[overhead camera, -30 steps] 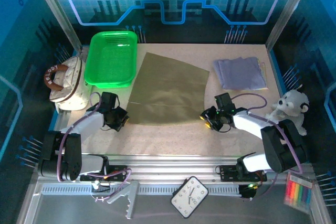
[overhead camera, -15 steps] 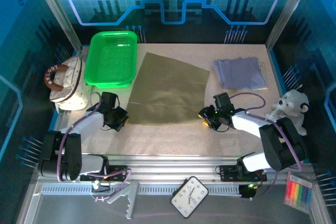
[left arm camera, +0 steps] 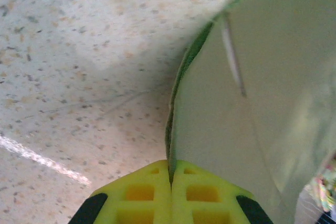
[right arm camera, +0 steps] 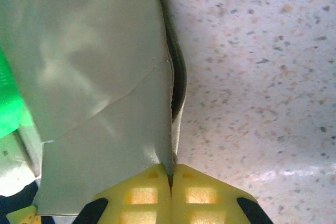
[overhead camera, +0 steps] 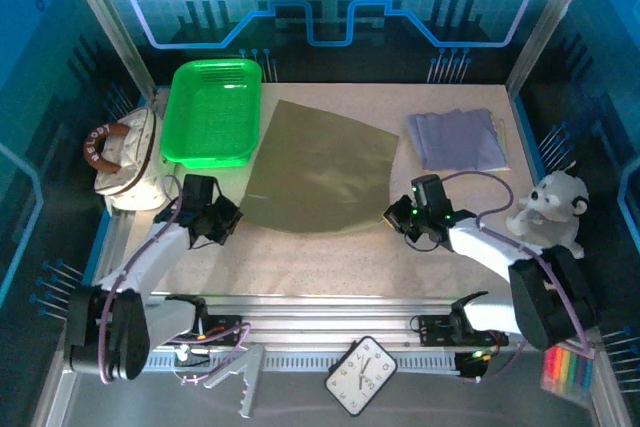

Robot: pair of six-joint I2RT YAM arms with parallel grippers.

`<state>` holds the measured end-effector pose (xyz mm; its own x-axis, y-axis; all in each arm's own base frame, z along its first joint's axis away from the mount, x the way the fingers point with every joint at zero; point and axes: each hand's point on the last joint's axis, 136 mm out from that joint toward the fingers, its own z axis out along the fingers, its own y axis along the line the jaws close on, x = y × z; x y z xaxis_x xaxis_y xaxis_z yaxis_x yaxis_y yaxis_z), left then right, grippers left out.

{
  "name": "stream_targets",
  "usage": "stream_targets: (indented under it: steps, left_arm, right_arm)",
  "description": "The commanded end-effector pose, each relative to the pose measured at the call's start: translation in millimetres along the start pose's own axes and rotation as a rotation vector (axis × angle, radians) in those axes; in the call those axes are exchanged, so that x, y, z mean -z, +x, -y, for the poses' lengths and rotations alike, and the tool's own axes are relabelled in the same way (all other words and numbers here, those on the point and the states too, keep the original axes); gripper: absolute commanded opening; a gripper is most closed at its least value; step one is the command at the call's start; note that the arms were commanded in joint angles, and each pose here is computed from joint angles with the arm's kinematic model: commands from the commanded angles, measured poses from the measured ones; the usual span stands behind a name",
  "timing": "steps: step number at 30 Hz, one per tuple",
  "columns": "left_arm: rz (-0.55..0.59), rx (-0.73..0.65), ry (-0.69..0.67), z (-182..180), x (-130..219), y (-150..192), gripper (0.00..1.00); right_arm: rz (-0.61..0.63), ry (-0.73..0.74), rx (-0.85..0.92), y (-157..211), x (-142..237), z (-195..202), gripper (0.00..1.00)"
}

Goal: Fold and stack the skirts

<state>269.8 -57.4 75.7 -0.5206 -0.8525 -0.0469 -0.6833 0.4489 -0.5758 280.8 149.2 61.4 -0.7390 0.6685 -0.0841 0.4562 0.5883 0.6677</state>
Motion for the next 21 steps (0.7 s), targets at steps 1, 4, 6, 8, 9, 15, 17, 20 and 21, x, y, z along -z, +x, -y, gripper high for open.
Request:
stream_targets:
  steps: [1,4,6,8,9,15,17,20,21]
  left_arm:
    - [0.032,-0.056,0.059,20,28,-2,0.00]
    - [0.042,-0.072,0.097,27,49,3,0.00]
    - [0.064,-0.086,0.102,26,63,4,0.00]
    - [0.089,-0.101,0.119,30,78,4,0.00]
    - [0.106,-0.116,0.145,38,86,1,0.00]
    - [0.180,-0.268,0.257,119,118,-26,0.00]
    - [0.196,-0.307,0.285,145,115,-37,0.00]
    - [0.191,-0.337,0.305,175,99,-51,0.00]
    - [0.180,-0.350,0.304,183,91,-54,0.00]
  right_arm:
    - [0.034,-0.010,0.052,0,18,-9,0.00]
    - [0.050,-0.027,0.098,0,37,-22,0.00]
    - [0.056,-0.022,0.112,2,48,-24,0.00]
    - [0.070,-0.017,0.107,1,56,-26,0.00]
    - [0.090,-0.020,0.096,-2,61,-27,0.00]
    - [0.238,-0.112,0.075,-41,74,-63,0.00]
    - [0.271,-0.107,0.098,-55,73,-75,0.00]
    - [0.302,-0.081,0.101,-77,66,-83,0.00]
    - [0.306,-0.069,0.091,-83,61,-84,0.00]
